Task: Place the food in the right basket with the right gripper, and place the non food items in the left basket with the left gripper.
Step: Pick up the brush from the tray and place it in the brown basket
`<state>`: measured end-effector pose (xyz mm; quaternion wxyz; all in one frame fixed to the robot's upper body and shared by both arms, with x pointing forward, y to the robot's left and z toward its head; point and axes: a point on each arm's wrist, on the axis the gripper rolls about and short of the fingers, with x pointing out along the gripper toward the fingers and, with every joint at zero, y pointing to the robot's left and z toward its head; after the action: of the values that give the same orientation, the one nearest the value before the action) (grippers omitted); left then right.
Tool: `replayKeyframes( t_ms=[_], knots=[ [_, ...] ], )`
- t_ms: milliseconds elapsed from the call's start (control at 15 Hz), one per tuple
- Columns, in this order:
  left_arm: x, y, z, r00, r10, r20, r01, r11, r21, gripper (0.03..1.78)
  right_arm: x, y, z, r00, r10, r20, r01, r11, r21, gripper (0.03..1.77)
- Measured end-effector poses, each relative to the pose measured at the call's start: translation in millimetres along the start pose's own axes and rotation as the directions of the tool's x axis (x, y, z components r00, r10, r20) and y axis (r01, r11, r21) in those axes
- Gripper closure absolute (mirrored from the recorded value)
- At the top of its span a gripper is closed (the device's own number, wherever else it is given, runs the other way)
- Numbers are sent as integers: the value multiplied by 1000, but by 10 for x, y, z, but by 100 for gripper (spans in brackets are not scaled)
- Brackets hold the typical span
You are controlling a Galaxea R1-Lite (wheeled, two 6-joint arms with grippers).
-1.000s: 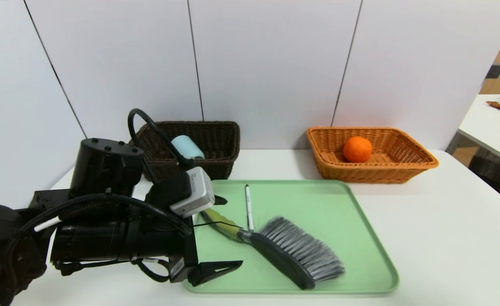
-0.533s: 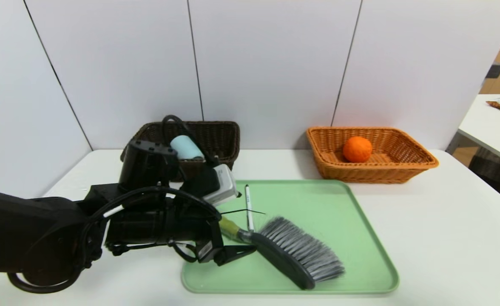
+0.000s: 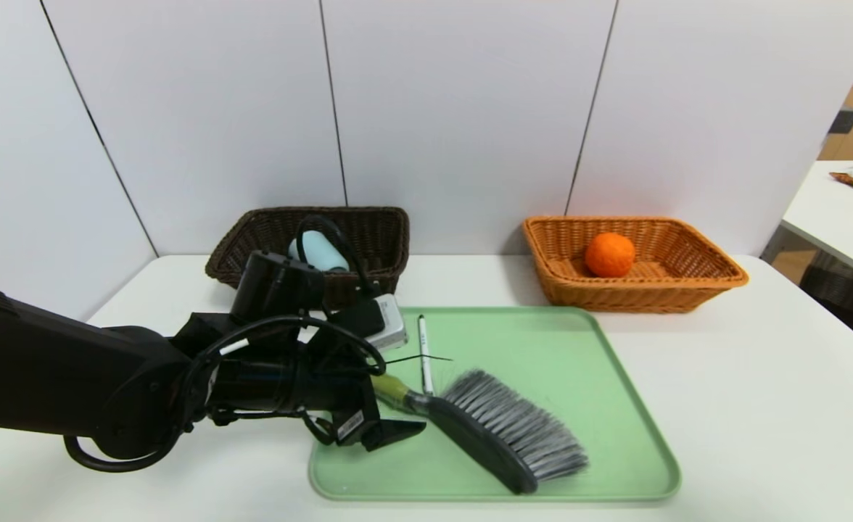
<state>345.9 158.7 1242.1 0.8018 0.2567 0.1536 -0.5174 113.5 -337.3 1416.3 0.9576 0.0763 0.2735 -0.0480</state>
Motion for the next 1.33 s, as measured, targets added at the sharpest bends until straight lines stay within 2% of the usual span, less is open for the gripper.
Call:
replayKeyframes(
  t_ms=[400,933,1133,1333],
  knots=[
    [-20,2,-59,999,-3,-52,3,1000,-3,12,55,6,-5,1000,-5,-10,5,1000,-1,11],
    [31,71,-37,998,-7,-62,7,1000,-2,12,72,7,-14,1000,-6,-18,6,1000,-2,11],
    [31,105,15,994,-43,-103,40,999,-31,12,97,3,-44,999,-10,-32,10,1000,-4,10],
    [25,143,83,990,-72,-122,67,997,-48,12,95,-1,-55,999,-15,-32,15,1000,21,10]
  ],
)
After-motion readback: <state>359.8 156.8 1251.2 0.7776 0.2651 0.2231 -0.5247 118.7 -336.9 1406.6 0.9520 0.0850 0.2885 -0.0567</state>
